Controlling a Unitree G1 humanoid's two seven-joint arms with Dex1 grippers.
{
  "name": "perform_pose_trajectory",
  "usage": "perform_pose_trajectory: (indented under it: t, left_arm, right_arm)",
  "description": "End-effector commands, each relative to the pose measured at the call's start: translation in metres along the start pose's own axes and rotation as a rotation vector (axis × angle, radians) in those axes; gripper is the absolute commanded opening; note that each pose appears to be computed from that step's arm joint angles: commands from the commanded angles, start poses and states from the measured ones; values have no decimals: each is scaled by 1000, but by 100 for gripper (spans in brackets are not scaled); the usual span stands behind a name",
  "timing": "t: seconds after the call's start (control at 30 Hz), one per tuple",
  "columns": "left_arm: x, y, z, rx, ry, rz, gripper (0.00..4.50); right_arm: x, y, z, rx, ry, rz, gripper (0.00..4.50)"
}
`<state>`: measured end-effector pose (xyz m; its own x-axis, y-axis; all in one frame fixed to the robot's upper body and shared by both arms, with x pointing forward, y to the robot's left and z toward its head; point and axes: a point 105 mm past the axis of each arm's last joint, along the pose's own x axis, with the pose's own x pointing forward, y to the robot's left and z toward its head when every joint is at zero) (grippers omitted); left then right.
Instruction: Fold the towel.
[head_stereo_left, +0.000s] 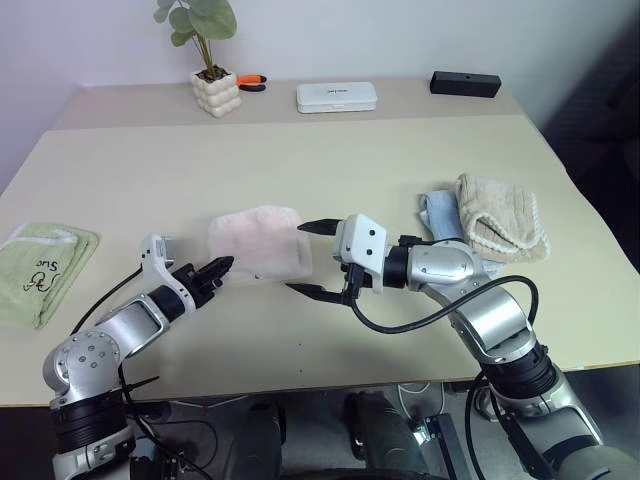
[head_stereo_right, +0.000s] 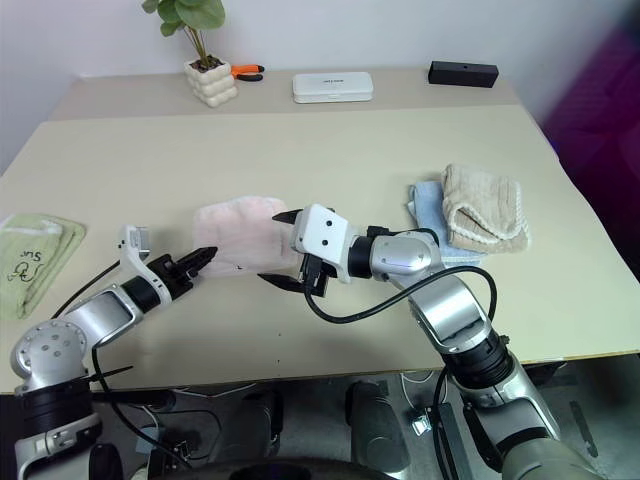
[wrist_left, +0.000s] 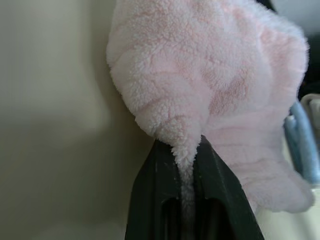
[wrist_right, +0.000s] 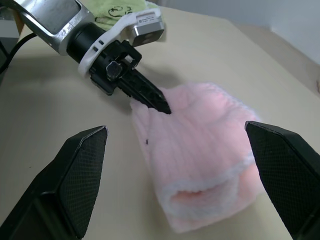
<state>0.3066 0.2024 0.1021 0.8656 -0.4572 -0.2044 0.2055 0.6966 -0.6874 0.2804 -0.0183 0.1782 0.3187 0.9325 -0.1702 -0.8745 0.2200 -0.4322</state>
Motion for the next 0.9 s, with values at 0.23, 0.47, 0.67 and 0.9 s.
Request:
perform_pose_trajectory:
  t: [0.23, 0.47, 0.67, 0.9]
  left_arm:
    - [-81, 11, 162, 35, -821, 203, 4]
    - [-165, 77, 163, -86, -1055, 518, 4]
    - [-189, 120, 101, -235, -1036, 695, 4]
    - [-196, 121, 98, -246, -1062, 696, 209]
  right_arm:
    - [-7, -4, 2, -44, -12, -24, 450]
    - [-8, -4, -1, -45, -8, -16, 450]
    - [-6, -3, -7, -56, 7, 8, 450]
    - [-6, -4, -12, -70, 20, 24, 450]
